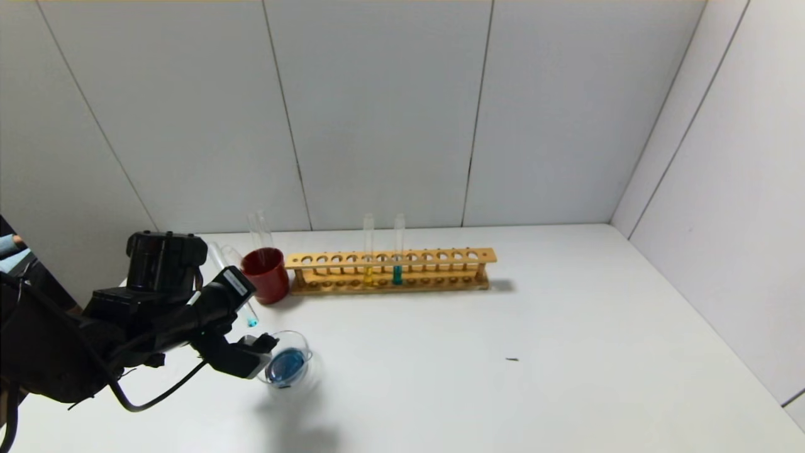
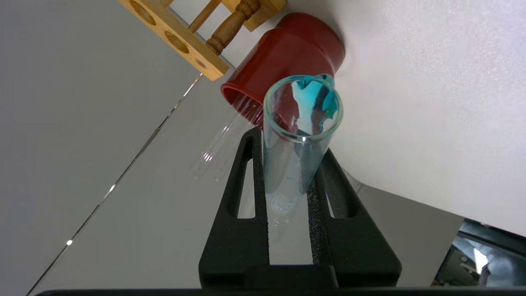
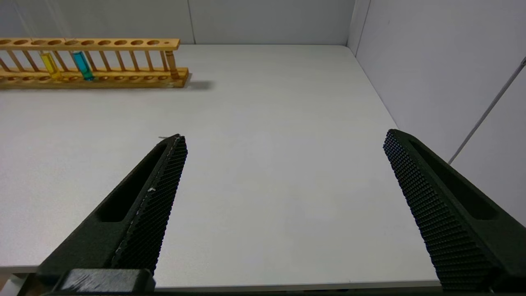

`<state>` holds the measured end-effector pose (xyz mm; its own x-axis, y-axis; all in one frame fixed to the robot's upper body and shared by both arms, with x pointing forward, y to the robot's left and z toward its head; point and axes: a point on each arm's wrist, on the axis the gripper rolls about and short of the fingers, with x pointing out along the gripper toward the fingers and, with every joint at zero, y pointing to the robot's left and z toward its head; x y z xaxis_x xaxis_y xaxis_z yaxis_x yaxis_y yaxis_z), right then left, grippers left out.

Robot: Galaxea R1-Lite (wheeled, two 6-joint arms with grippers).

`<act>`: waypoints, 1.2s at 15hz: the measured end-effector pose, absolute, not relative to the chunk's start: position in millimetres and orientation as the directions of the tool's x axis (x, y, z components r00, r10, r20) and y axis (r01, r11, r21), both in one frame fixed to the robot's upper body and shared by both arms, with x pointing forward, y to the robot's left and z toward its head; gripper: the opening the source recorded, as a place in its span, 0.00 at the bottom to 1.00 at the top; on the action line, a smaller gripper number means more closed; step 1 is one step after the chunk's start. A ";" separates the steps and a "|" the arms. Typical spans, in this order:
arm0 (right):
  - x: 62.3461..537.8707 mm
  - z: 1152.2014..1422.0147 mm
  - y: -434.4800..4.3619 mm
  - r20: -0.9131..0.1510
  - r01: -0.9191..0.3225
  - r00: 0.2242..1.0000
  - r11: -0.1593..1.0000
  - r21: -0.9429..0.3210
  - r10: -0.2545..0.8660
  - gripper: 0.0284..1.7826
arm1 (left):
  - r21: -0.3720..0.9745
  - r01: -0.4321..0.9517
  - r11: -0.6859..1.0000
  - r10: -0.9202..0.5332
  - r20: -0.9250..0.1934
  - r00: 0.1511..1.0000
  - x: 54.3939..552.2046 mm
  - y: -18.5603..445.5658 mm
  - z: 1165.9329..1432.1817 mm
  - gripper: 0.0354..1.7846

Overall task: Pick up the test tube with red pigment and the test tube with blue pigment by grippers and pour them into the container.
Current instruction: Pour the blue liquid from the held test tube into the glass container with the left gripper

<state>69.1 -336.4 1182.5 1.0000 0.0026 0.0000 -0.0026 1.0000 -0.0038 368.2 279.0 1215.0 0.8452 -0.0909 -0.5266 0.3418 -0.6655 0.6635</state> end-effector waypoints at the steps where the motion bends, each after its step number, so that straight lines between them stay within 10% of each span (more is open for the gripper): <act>1: 69.1 1182.5 -336.3 0.000 -0.003 1.000 1.000 -0.004 0.003 0.98 | 0.664 0.333 -0.670 -0.092 -0.518 0.850 368.9 278.9 1215.6 0.16; 18: 69.1 1182.5 -336.3 0.000 -0.003 1.000 1.000 -0.004 0.003 0.98 | 0.597 0.248 -0.763 -0.093 -0.480 0.872 362.4 279.9 1225.9 0.16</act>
<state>69.1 -336.3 1182.5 1.0000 0.0030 0.0000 -0.0030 1.0000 -0.0043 362.4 279.9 1225.9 0.8723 -0.0928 -0.4801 0.2476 -0.7629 0.5973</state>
